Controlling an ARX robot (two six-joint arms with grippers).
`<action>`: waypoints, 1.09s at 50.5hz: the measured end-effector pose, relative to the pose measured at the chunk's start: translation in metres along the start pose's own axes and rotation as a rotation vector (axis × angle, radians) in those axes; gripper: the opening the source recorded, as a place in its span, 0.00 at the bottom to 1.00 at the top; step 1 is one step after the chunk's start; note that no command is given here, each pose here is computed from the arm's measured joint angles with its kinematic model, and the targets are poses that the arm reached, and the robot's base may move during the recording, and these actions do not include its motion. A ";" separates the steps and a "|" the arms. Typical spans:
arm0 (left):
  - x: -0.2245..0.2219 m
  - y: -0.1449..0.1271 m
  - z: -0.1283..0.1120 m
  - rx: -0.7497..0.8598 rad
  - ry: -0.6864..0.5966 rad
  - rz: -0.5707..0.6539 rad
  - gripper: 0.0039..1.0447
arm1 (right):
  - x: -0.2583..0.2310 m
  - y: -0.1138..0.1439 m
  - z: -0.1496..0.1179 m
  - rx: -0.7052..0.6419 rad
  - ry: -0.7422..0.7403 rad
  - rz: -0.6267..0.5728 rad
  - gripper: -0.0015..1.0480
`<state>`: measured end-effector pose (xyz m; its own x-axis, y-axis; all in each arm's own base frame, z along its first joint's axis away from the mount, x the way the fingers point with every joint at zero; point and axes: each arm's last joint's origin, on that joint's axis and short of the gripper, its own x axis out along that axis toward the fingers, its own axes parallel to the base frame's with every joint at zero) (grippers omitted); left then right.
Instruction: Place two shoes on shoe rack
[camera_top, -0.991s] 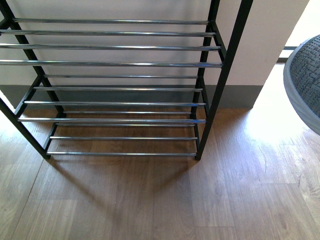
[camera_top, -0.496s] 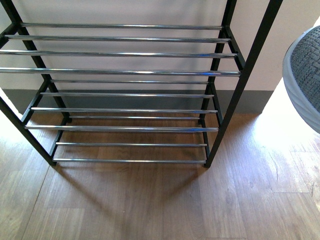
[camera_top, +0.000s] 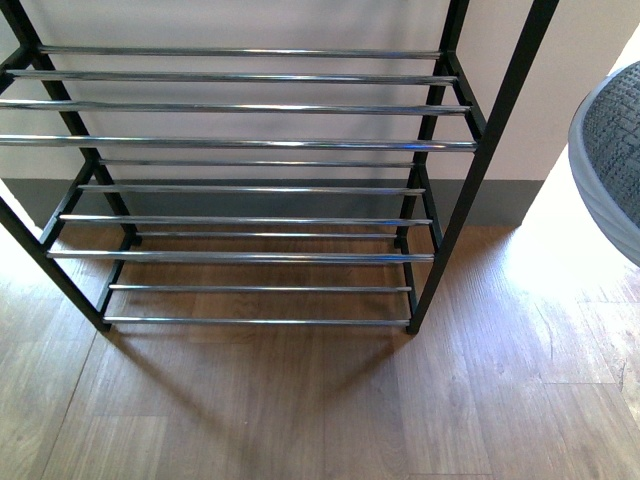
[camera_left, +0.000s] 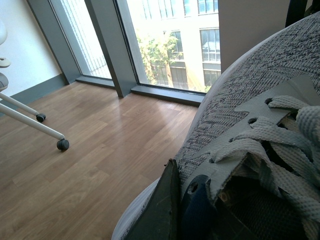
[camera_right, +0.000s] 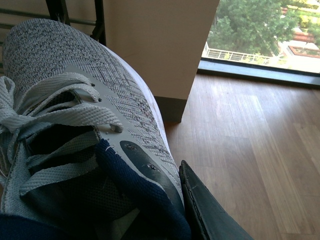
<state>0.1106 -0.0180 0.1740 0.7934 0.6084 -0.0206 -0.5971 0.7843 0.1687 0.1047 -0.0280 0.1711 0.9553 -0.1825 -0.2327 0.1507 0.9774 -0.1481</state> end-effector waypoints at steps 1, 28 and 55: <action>0.000 0.000 0.000 0.000 0.000 0.000 0.01 | 0.000 0.000 0.000 0.000 0.000 0.000 0.01; 0.000 0.000 0.000 0.000 0.000 0.000 0.01 | 0.000 0.000 -0.001 0.000 0.002 0.000 0.01; 0.000 0.000 0.000 0.000 0.000 0.000 0.01 | 0.000 0.000 -0.001 0.000 0.002 0.000 0.01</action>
<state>0.1106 -0.0180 0.1739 0.7934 0.6084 -0.0206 -0.5971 0.7843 0.1687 0.1047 -0.0280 0.1704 0.9548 -0.1828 -0.2346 0.1507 0.9774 -0.1483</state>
